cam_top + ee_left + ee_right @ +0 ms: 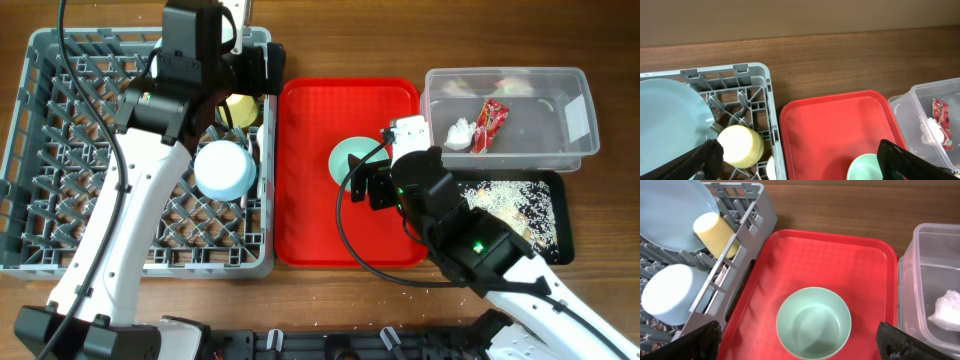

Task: Sort waste into correct bins and load items into the dishwasher rack
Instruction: 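Carry the empty green bowl back and set it on the red tray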

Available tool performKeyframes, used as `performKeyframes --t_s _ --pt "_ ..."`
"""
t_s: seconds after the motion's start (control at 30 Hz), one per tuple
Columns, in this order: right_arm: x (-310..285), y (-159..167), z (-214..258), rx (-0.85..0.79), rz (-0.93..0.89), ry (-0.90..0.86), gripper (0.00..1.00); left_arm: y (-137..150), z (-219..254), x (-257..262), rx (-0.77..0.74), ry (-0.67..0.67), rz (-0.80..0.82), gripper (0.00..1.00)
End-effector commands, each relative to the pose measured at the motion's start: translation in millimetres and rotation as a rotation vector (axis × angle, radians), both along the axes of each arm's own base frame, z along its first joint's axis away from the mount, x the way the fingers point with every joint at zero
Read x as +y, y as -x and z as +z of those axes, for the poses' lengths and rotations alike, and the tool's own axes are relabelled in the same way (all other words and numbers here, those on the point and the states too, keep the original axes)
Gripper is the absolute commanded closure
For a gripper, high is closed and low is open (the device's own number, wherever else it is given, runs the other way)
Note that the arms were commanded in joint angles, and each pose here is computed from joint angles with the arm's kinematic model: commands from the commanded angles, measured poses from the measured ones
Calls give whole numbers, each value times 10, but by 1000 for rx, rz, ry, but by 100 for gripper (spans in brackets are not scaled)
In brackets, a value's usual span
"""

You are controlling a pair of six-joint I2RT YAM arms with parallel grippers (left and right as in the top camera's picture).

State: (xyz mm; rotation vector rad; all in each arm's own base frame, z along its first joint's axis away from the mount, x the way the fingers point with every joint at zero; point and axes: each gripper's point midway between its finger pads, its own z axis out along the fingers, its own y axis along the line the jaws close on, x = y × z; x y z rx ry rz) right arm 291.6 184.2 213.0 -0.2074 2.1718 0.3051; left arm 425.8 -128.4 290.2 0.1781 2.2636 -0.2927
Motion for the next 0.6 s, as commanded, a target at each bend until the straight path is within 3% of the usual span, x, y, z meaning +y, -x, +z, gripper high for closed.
performKeyframes --t_s 0.0,0.27,0.37,0.57 --pt "-40 -49 77 -28 -15 29 0 1 14 -17 1 18 0 0" --pt "4 -106 -162 26 -15 78 0 1 14 -17 1 18 0 0" --pt "-58 -139 -14 -23 -36 38 0 0 15 -17 1 18 0 0" --pt "-902 -112 688 -342 -147 -154 0 0 15 -17 1 18 0 0"
